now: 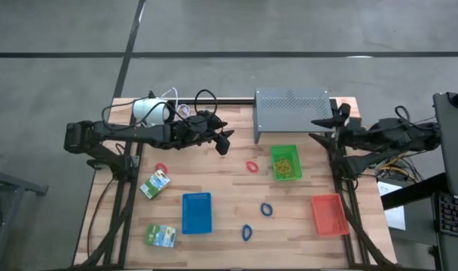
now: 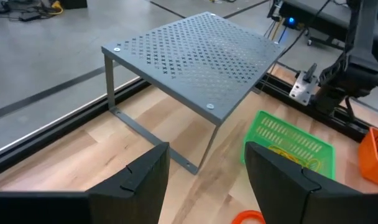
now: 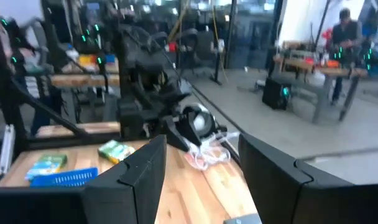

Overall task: Pick & Place Office Desk Supplies
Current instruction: Put the crayon box into the blue bin

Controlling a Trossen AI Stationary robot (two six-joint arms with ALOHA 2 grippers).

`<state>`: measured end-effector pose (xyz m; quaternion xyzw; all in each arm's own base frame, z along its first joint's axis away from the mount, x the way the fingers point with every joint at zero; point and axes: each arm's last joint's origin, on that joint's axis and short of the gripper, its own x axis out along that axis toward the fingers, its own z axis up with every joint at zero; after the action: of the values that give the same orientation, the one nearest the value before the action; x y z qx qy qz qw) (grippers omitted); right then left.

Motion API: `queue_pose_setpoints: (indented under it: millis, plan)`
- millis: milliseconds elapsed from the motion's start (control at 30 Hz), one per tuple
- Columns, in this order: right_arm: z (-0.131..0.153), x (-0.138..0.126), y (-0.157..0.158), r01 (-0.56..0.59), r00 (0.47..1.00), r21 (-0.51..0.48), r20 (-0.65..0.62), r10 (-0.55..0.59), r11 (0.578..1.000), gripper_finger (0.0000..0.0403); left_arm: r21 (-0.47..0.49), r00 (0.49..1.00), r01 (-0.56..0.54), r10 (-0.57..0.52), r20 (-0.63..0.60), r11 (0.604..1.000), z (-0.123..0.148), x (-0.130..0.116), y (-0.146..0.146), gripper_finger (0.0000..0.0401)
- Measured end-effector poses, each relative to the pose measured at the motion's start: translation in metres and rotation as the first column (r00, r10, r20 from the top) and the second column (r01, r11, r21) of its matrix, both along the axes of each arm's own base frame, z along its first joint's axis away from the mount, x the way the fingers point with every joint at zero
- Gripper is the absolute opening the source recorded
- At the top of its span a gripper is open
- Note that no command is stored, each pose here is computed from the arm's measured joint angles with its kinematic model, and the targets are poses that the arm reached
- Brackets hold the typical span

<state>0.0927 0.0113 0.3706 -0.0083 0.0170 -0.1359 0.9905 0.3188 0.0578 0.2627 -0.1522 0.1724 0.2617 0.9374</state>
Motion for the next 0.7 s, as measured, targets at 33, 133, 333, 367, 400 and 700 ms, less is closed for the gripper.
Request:
queue_pose_setpoints:
  millis: [33, 133, 333, 367, 400, 700]
  plan:
    - [-0.001, -0.003, -0.001, -0.003, 1.000, -0.002, 0.022, 0.003, 1.000, 0.0199, 0.005, 1.000, 0.004, -0.004, -0.003, 1.000, 0.000, 0.000, 0.000, 0.0214]
    - [-0.007, -0.013, -0.004, -0.001, 0.995, -0.014, 0.103, 0.002, 1.000, 0.0199, 0.013, 1.000, 0.014, -0.014, -0.003, 1.000, 0.001, 0.001, 0.000, 0.0214]
    - [-0.025, -0.027, -0.008, 0.002, 0.972, 0.011, 0.234, -0.004, 1.000, 0.0199, 0.049, 1.000, 0.030, -0.030, -0.002, 0.998, 0.007, -0.002, 0.000, 0.0213]
    - [-0.028, -0.028, -0.008, 0.001, 0.971, 0.018, 0.241, -0.005, 1.000, 0.0199, 0.069, 0.999, 0.039, -0.039, -0.007, 0.997, 0.009, -0.003, -0.001, 0.0213]
    - [-0.031, -0.028, -0.008, -0.001, 0.970, 0.023, 0.244, -0.005, 1.000, 0.0199, 0.090, 0.999, 0.049, -0.048, -0.013, 0.995, 0.011, -0.004, -0.001, 0.0213]
    - [-0.042, -0.021, -0.006, -0.005, 0.978, 0.015, 0.207, 0.002, 1.000, 0.0199, 0.081, 0.990, 0.138, -0.137, -0.016, 0.987, 0.029, -0.022, -0.006, 0.0214]
